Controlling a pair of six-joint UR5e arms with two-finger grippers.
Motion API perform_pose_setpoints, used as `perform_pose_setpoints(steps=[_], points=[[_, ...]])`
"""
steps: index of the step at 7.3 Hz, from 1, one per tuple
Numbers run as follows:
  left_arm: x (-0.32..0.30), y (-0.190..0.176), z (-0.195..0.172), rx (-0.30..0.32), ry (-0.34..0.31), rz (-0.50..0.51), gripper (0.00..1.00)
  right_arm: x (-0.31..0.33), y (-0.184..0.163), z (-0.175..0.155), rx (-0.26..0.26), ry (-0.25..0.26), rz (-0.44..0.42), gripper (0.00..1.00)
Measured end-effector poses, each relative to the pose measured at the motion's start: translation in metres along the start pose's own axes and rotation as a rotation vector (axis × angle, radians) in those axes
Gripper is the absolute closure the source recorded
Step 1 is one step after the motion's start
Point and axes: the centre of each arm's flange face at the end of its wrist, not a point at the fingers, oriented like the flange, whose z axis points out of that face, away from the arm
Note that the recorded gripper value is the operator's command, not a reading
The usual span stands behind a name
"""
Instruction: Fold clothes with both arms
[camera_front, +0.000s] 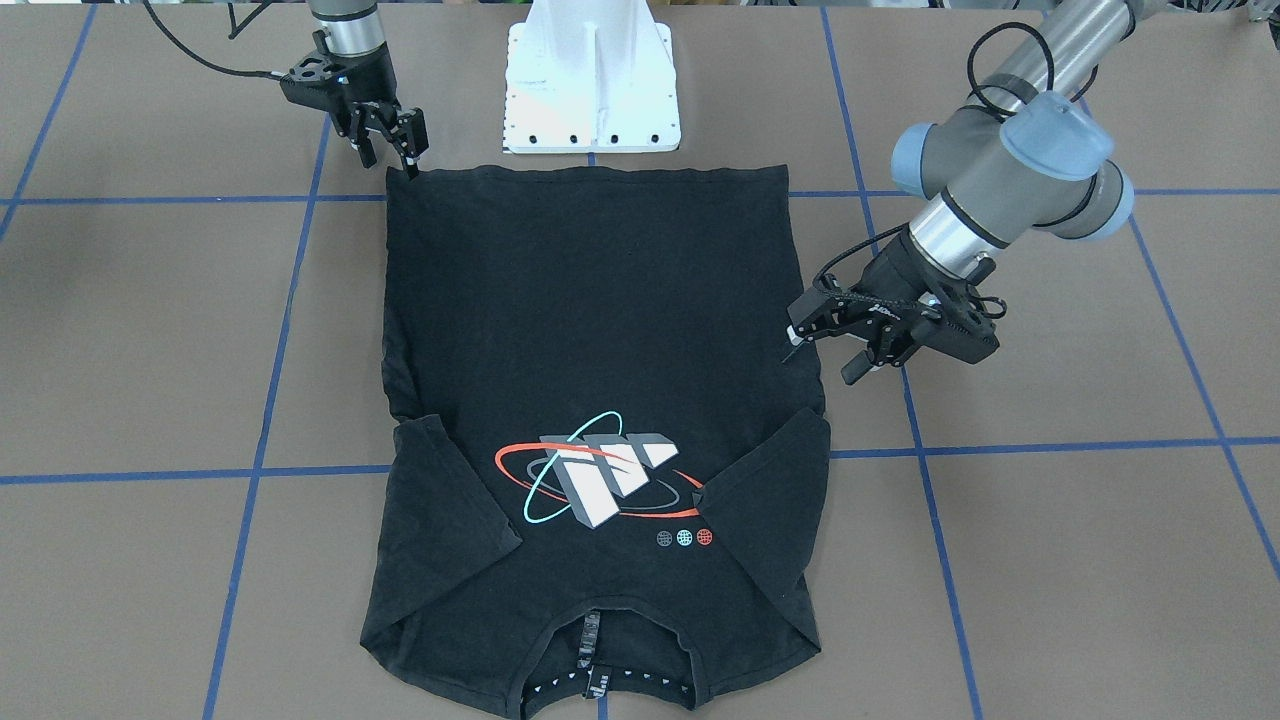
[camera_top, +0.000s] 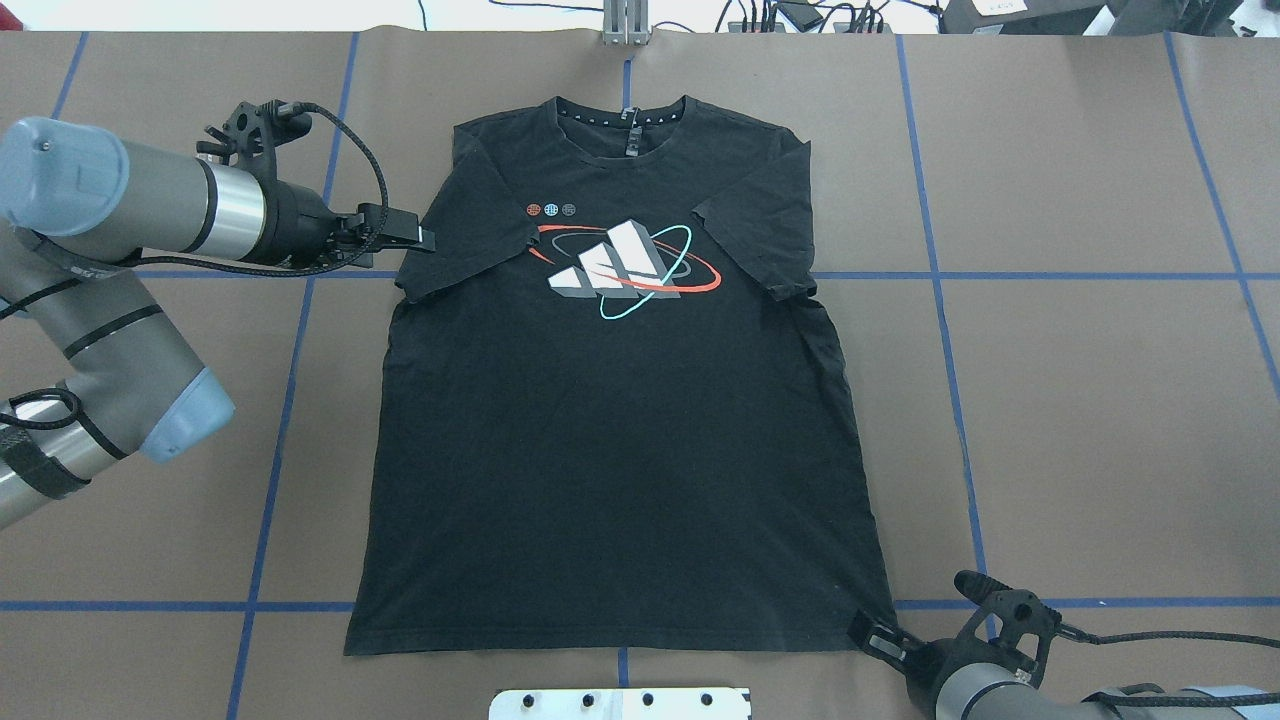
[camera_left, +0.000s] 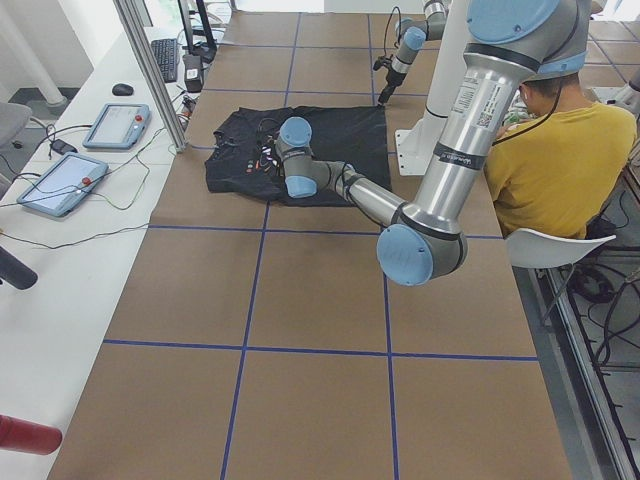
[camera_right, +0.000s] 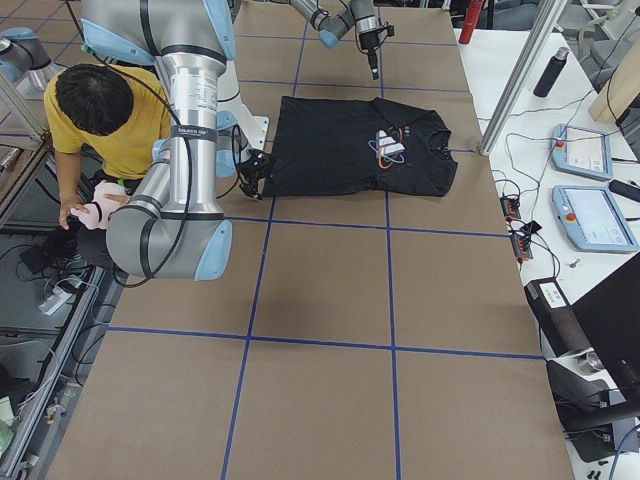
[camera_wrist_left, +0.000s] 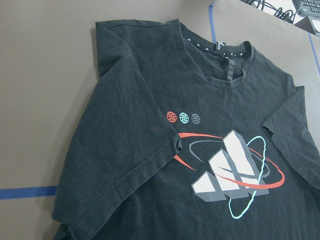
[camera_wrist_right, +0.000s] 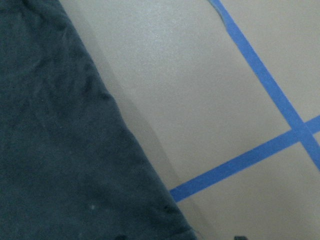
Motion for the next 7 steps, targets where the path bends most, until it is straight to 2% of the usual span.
perform_pose_setpoints(steps=[1,2,4,5,6,7], points=[[-0.0013,0.0005,0.0,-0.001,-0.001,-0.001,0.0,0.0003,0.0013,0.0003,-0.002,0.001,-0.002,0.27],[-0.0018,0.0006,0.0002,-0.001,-0.002,-0.001,0.0,0.0008,0.0023,0.0007,-0.003,0.002,-0.003,0.34],[-0.0027,0.0008,0.0003,-0.001,-0.003,0.0,0.0,0.0012,0.0035,0.0018,-0.005,0.004,-0.004,0.41],[-0.0029,0.0009,0.0003,-0.001,-0.003,0.0,0.0,0.0016,0.0039,0.0024,-0.005,0.006,-0.005,0.67],[-0.0029,0.0009,0.0004,-0.001,-0.004,0.0,0.0,0.0014,0.004,0.0025,-0.005,0.006,-0.003,0.99],[-0.0036,0.0011,0.0003,-0.002,-0.004,-0.001,0.0,0.0011,0.004,0.0022,-0.006,0.005,0.003,1.0]])
